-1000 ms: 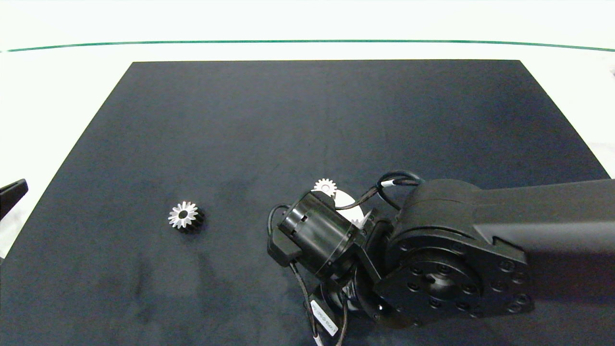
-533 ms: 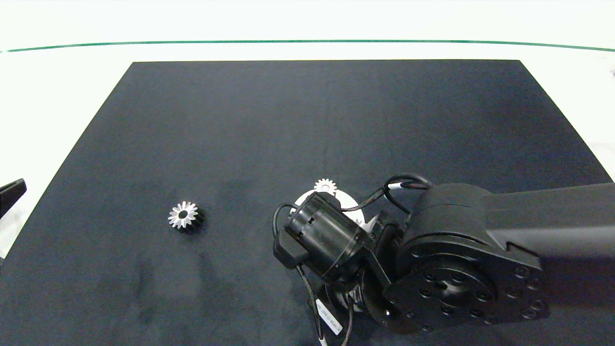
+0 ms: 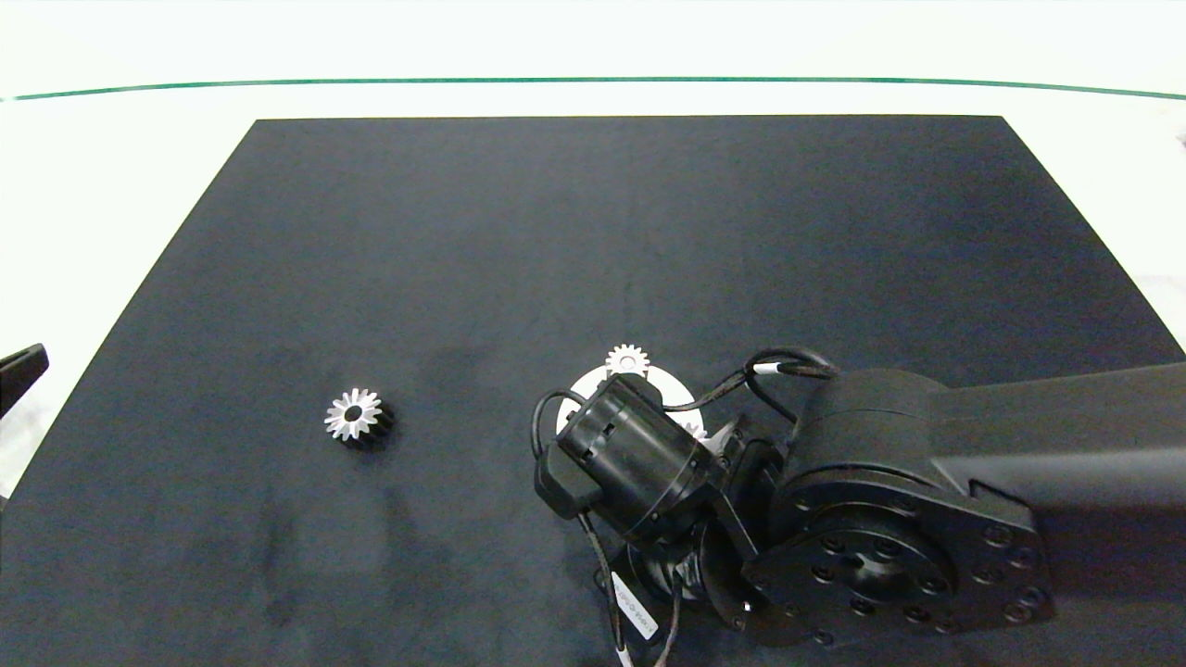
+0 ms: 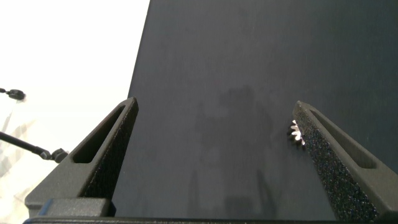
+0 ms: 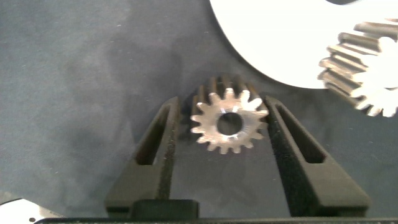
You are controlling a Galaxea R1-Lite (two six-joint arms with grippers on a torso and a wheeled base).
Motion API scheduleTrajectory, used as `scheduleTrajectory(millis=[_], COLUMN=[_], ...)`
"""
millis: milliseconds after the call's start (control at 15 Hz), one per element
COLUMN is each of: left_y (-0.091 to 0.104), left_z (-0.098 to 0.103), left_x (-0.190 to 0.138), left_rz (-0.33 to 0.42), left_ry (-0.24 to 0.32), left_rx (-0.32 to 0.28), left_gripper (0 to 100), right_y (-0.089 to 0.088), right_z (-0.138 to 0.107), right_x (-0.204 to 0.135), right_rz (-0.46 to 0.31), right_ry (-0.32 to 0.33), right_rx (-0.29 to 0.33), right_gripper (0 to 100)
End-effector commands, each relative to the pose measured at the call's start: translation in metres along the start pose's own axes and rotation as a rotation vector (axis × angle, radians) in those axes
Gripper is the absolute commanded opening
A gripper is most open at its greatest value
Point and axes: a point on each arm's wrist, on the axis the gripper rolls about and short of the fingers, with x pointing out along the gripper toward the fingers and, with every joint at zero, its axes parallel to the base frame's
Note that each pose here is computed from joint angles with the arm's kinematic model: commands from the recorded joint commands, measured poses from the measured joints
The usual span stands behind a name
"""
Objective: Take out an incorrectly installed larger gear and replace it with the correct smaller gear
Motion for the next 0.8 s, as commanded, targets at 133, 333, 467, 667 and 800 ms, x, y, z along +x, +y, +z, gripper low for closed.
scheduleTrajectory(millis=[133, 333, 467, 667, 800], left_y=[0.0, 0.0, 0.0, 0.0, 0.0], left_z=[0.0, 0.0, 0.001, 0.001, 0.001], left_x=[-0.001, -0.002, -0.002, -0.002, -0.003], left_rz=[0.001, 0.001, 0.001, 0.002, 0.002], left_ry=[-0.003, -0.006, -0.008, -0.009, -0.011], left_rx=[0.001, 0.002, 0.002, 0.002, 0.002], left_gripper=[100, 100, 100, 100, 100], right_y=[-0.002, -0.001, -0.001, -0.004, -0.007], right_z=[-0.001, -0.002, -0.004, -0.004, -0.002], right_x=[-0.001, 0.0, 0.0, -0.004, -0.011], right_rz=[-0.006, -0.006, -0.006, -0.005, -0.007], right_ry=[0.003, 0.007, 0.012, 0.002, -0.019], right_rx=[0.002, -0.001, -0.002, 0.002, 0.013], right_gripper=[45, 38, 34, 28, 25])
